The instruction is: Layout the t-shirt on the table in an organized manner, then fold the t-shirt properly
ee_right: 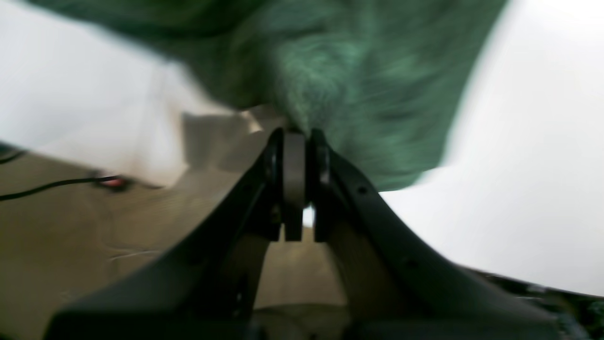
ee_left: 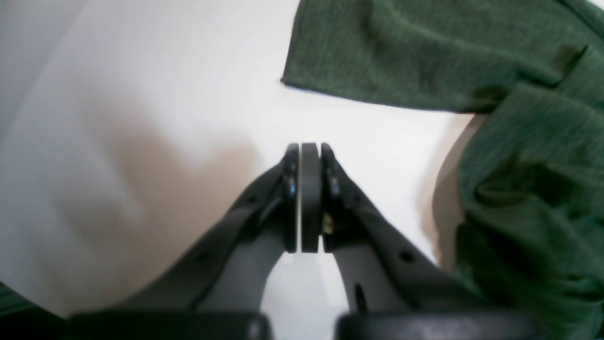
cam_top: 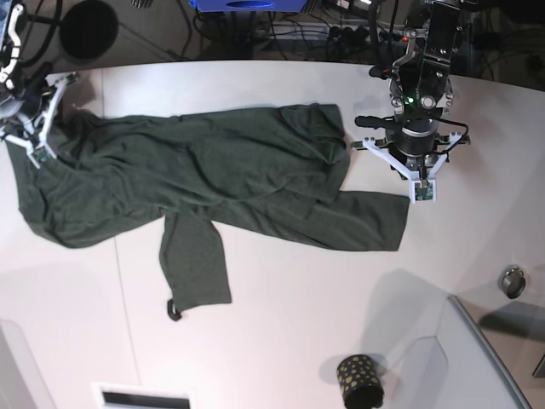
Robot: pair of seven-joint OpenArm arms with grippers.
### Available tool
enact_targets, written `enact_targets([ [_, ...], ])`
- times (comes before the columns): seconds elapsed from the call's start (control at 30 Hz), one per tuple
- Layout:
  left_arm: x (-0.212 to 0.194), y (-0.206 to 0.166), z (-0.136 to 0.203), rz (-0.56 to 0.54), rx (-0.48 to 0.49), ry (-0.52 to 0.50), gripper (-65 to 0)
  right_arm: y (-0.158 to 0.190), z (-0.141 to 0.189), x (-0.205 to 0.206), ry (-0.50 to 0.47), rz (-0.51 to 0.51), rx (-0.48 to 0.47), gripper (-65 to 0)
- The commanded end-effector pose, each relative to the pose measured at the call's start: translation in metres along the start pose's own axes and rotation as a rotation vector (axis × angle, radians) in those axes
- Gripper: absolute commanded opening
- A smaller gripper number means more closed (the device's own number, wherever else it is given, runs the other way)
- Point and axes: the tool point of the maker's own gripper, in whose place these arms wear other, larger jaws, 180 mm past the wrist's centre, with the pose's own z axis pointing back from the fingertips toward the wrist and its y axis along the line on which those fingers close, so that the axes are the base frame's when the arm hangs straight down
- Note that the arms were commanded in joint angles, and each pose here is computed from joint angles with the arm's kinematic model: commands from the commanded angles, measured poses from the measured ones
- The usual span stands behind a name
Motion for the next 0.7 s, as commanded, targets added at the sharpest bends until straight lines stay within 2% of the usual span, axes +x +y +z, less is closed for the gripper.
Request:
enact_targets([
  [0.0, 0.013, 0.005, 0.004, -0.005, 0.013, -0.049, -65.0, -0.004, 0.002, 0.008, -0.022, 0.016, -0.011, -64.4],
  [0.07, 0.012, 0.004, 0.004, -0.005, 0.011, -0.049, -65.0, 0.017, -0.007, 0.006, -0.004, 0.047, 0.043, -64.4],
  [0.17, 0.009, -0.008, 0.006, -0.008, -0.017, -0.041, -65.0, 0.029, -0.015, 0.001, 0.016, 0.055, 0.081, -64.4],
  [0.33, -0.002, -0.074, 0.02, -0.026, -0.161, -0.023, -65.0, 0.024, -0.016, 0.007, 0.008, 0.05, 0.073, -64.4],
  [0.5, 0.006, -0.134, 0.034, -0.022, -0.286, -0.036, -65.0, 0.023, -0.016, 0.007, 0.009, 0.052, 0.07, -64.4],
  [0.67, -0.047, -0.146, 0.004, -0.113, -0.269, 0.114, -65.0, 0.021, -0.016, 0.011, 0.001, 0.052, 0.066, -64.4],
])
